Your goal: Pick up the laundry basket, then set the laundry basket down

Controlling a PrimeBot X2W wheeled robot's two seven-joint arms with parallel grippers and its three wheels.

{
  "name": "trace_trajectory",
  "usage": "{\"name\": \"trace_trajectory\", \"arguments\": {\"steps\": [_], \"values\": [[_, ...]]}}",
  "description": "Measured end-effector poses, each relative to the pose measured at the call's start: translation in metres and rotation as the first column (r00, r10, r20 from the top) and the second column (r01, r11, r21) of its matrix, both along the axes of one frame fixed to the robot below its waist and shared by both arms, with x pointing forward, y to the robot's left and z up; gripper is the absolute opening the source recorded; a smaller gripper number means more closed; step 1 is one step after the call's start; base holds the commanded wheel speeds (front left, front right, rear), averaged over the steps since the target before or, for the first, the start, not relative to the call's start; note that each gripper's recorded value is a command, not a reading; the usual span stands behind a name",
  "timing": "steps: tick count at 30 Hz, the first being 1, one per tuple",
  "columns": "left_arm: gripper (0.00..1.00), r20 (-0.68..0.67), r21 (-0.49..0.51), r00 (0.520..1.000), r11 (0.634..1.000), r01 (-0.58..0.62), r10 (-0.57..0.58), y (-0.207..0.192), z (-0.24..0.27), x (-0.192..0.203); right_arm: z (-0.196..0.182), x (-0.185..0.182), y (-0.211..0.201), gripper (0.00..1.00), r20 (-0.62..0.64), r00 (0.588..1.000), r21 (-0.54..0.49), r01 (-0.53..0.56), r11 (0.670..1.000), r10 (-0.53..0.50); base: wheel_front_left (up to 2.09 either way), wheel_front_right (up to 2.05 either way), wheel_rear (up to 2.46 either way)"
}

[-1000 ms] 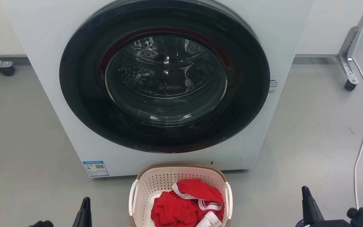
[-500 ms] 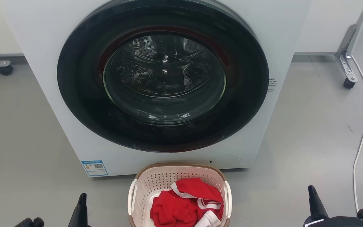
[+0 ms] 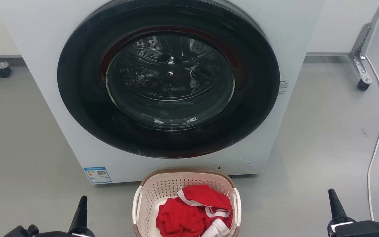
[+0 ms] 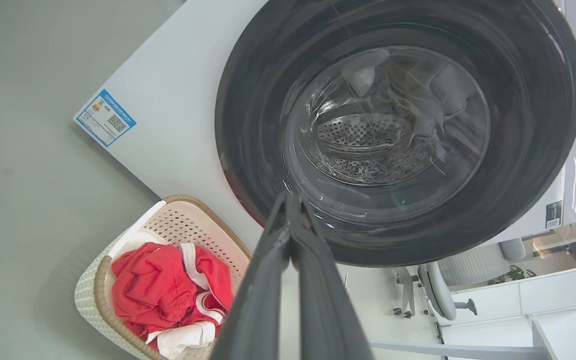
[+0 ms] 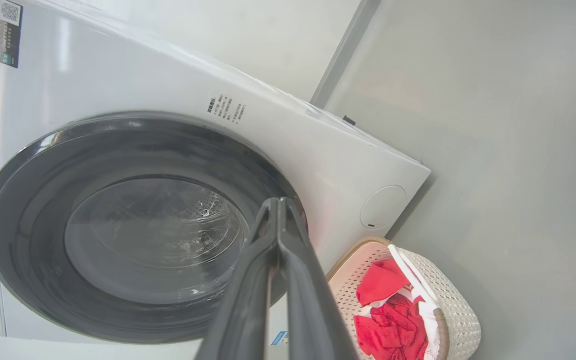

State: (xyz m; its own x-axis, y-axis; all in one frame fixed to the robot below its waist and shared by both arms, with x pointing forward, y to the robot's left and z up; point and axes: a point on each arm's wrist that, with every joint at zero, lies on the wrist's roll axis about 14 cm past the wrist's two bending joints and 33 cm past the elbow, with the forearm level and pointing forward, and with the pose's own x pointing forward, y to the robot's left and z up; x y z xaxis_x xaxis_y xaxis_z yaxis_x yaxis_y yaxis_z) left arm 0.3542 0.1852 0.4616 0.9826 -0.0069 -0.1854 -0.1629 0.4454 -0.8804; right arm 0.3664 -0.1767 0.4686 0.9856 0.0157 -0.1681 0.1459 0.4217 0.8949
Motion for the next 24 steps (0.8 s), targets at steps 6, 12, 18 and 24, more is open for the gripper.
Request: {"name": "trace_trajectory", "arguments": {"steps": [6, 12, 18, 24], "values": [[0.0, 0.01, -0.085, 1.0, 0.996, -0.007, 0.008, 0.0, 0.002, 0.005, 0.001, 0.003, -0.005, 0.0, 0.006, 1.0, 0.086, 0.013, 0.996, -0.014, 0.0, 0.0, 0.0], [0.0, 0.018, -0.17, 1.0, 0.985, -0.015, 0.019, 0.001, 0.004, 0.009, 0.001, 0.004, -0.011, 0.0, 0.009, 0.999, 0.167, 0.034, 0.985, -0.036, 0.0, 0.0, 0.0], [0.0, 0.034, -0.262, 0.999, 0.965, -0.023, 0.033, 0.003, 0.008, 0.014, 0.006, 0.008, -0.016, 0.0, 0.028, 0.998, 0.248, 0.046, 0.968, -0.054, 0.0, 0.0, 0.0], [0.0, 0.049, -0.343, 0.998, 0.939, -0.028, 0.048, 0.005, 0.011, 0.018, 0.007, 0.01, -0.022, 0.0, 0.037, 0.996, 0.331, 0.061, 0.942, -0.077, 0.0, 0.0, 0.0]]}}
